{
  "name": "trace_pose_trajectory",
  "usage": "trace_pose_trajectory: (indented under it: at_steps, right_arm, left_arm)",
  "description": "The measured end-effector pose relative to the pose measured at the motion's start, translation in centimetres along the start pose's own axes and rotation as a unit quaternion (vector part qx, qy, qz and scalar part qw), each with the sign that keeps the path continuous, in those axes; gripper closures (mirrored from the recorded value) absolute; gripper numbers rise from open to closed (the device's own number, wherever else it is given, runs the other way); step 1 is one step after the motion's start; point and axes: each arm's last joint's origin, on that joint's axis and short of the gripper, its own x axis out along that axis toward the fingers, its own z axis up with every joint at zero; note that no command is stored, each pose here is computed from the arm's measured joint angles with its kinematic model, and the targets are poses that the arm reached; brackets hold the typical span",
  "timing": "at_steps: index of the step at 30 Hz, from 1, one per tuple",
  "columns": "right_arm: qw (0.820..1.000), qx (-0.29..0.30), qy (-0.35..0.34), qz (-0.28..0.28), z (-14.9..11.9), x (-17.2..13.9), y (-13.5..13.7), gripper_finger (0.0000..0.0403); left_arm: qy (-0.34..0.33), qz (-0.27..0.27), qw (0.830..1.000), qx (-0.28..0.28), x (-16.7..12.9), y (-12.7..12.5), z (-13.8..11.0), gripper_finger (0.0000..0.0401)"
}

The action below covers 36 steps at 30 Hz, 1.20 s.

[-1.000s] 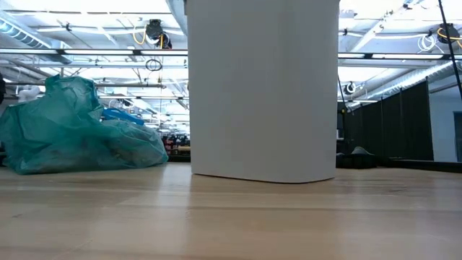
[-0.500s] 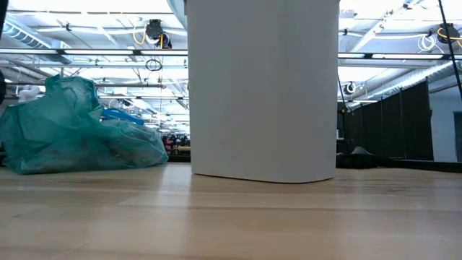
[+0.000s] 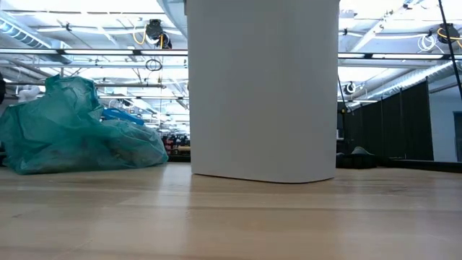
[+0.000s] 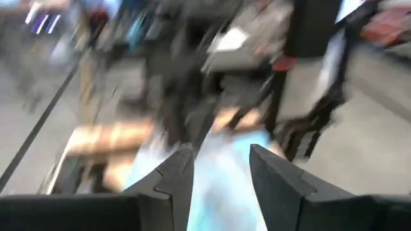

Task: Place trash/remove bag and relplace
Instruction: Insert the new blue trash bag into the trash bin

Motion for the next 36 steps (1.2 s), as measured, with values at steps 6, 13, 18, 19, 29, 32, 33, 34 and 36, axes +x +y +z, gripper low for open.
trace_pose_trajectory:
  at_steps: [6, 13, 18, 19, 29, 32, 33, 34, 36]
  right_arm:
    - [1.000, 0.008, -0.010, 0.005, 0.2, -0.9, -0.3, 0.0403]
    - [0.999, 0.018, -0.033, 0.017, 0.6, -2.3, -0.6, 0.0403]
    - [0.999, 0.019, -0.030, 0.031, 0.7, -2.4, -0.6, 0.0403]
    - [0.999, 0.022, -0.031, 0.032, 0.7, -2.4, -0.5, 0.0403]
    - [0.999, 0.031, -0.010, 0.037, 0.3, -2.5, -0.5, 0.0403]
    - [0.999, 0.031, 0.000, 0.031, 0.0, -2.5, -0.6, 0.0403]
    - [0.999, 0.031, 0.003, 0.030, 0.0, -2.5, -0.6, 0.0403]
    - [0.999, 0.031, 0.004, 0.029, 0.0, -2.5, -0.6, 0.0403]
    - [0.999, 0.031, 0.005, 0.029, -0.1, -2.5, -0.6, 0.0403]
  left_arm:
    - [0.222, 0.100, 0.965, -0.095, -2.4, -0.3, -4.1, 0.0248]
    - [0.298, 0.068, 0.947, -0.102, -0.6, -1.9, -5.4, 0.0308]
    - [0.326, 0.092, 0.939, -0.061, 2.9, -1.1, -6.2, 0.0354]
    - [0.316, 0.094, 0.943, -0.045, 3.9, -0.8, -6.2, 0.0363]
    - [0.327, 0.011, 0.943, -0.052, 12.7, 2.5, -9.3, 0.0399]
    - [0.322, -0.036, 0.944, -0.062, 14.5, 2.8, -10.2, 0.0400]
    - [0.314, -0.049, 0.946, -0.065, 15.1, 2.8, -10.3, 0.0400]
    - [0.305, -0.060, 0.948, -0.067, 15.6, 2.8, -10.4, 0.0400]
    - [0.274, -0.086, 0.955, -0.067, 16.7, 2.9, -10.3, 0.0400]
